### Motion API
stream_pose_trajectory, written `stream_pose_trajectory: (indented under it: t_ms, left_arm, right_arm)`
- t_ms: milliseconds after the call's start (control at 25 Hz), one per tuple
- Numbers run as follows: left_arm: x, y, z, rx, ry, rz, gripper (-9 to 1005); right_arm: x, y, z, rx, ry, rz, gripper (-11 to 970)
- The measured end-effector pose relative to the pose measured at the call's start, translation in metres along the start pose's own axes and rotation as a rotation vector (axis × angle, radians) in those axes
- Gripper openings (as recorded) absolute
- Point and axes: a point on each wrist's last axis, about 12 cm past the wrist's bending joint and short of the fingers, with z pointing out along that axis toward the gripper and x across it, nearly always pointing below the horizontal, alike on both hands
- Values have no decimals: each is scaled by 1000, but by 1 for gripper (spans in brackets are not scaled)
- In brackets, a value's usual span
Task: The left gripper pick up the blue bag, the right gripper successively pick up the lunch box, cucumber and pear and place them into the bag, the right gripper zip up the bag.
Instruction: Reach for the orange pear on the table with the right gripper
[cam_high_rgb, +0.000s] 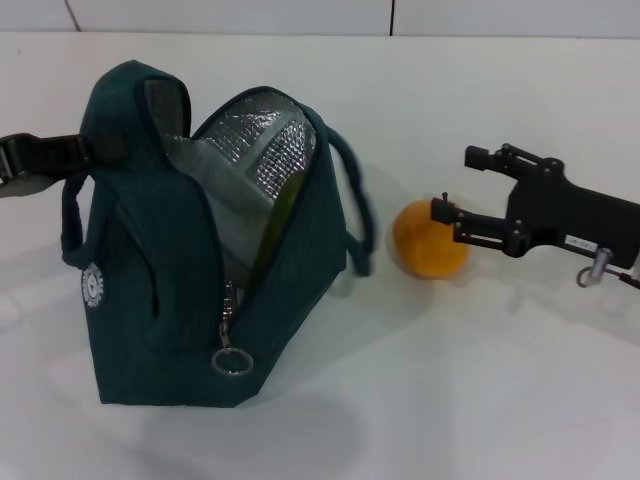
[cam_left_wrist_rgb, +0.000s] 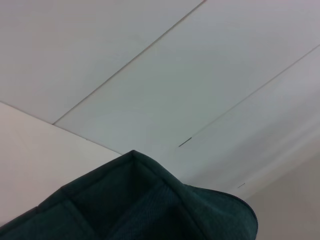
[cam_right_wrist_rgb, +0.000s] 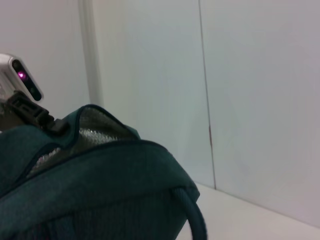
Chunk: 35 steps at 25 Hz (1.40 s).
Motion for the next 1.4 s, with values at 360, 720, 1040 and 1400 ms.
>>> stream_pose_trajectory:
  t_ms: [360, 720, 1040, 1400]
  left_arm:
    - [0, 0, 0, -1, 2, -1, 50]
    - [-1, 0, 3, 5, 2, 0, 50]
    - [-1, 1, 3, 8, -1, -6, 50]
    - [1, 1, 2, 7, -2, 0, 50]
  right_arm:
    - [2, 1, 14, -21, 48, -10, 827]
    - [3, 0, 15, -18, 56, -11, 684]
    - [3, 2, 19, -39, 71, -31, 420]
    - [4, 4, 19, -45, 75, -52, 283]
